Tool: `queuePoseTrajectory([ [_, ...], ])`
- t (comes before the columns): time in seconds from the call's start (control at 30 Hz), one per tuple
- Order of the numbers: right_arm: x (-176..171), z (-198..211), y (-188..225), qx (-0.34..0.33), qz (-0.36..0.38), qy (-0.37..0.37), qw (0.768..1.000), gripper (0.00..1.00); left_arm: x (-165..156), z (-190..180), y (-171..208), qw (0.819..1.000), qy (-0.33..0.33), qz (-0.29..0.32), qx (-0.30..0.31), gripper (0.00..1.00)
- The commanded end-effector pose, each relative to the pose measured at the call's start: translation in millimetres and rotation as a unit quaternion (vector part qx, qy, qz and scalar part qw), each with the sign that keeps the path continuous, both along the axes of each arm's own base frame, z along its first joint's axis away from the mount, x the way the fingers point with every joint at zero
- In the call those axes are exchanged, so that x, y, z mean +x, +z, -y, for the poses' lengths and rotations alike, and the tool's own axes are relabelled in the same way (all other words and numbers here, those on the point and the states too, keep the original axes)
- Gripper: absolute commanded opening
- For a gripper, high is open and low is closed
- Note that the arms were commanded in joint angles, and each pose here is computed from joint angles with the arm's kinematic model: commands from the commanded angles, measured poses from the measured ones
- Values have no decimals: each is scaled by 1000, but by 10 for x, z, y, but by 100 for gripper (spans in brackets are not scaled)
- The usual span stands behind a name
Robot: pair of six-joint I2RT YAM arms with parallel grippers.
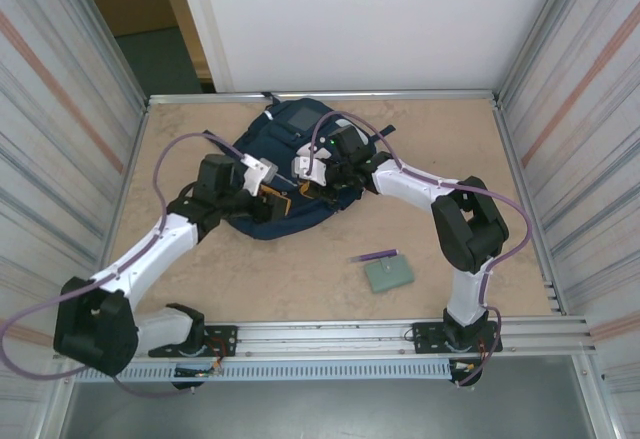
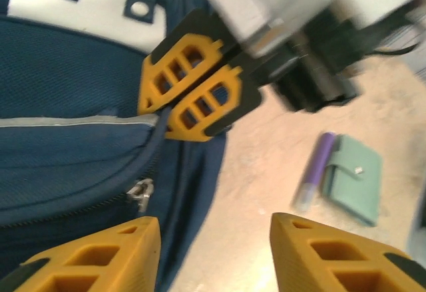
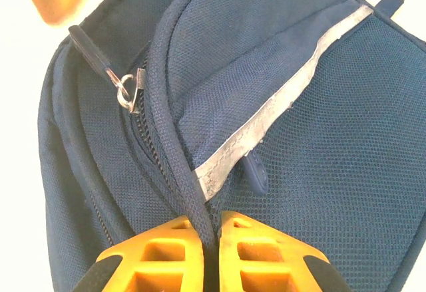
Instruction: Pack the student bag
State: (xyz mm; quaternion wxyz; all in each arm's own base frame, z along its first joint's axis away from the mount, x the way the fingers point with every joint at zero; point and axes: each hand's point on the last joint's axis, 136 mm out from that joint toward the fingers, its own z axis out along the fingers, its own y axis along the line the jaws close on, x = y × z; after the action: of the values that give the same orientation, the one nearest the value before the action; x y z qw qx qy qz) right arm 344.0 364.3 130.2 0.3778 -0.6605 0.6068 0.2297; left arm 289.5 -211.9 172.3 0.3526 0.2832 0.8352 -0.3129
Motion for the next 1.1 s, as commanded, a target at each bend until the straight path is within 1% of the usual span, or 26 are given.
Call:
queuePoseTrajectory([
  [0.0,-146,-65,245,40,-32,16,999,2,235,-60,-57,997,22,40,64,45],
  [0.13,-181,-74,251,44,-39,19,998,1,322,-12,-146,994,29,48,98,43],
  [0.23,-197,-58,253,43,-40,20,998,0,367,-24,-214,989,39,59,132,38],
  [0.3,-200,-44,265,44,-40,20,998,0,404,-73,-239,986,55,59,144,30],
  [0.4,-192,-16,259,43,-41,18,998,0,425,-121,-240,984,66,64,153,23],
  [0.53,-172,15,297,48,-42,15,998,0,439,-174,-276,982,80,61,162,9],
  [0.57,-165,24,304,48,-41,14,998,0,435,-175,-282,982,80,59,163,3],
  [0.6,-160,30,302,47,-41,13,998,0,432,-178,-287,982,80,57,164,0],
  [0.77,-108,148,195,19,-30,10,999,0,386,-233,-311,982,78,46,166,0],
  [0.9,-77,269,118,-5,-24,6,1000,0,339,-298,-287,989,58,28,136,0],
  [0.97,-40,348,110,-10,-24,0,1000,0,330,-352,-246,990,52,34,130,0],
  [1.07,4,436,119,-12,-24,-9,1000,0,327,-430,-214,987,44,55,142,0],
])
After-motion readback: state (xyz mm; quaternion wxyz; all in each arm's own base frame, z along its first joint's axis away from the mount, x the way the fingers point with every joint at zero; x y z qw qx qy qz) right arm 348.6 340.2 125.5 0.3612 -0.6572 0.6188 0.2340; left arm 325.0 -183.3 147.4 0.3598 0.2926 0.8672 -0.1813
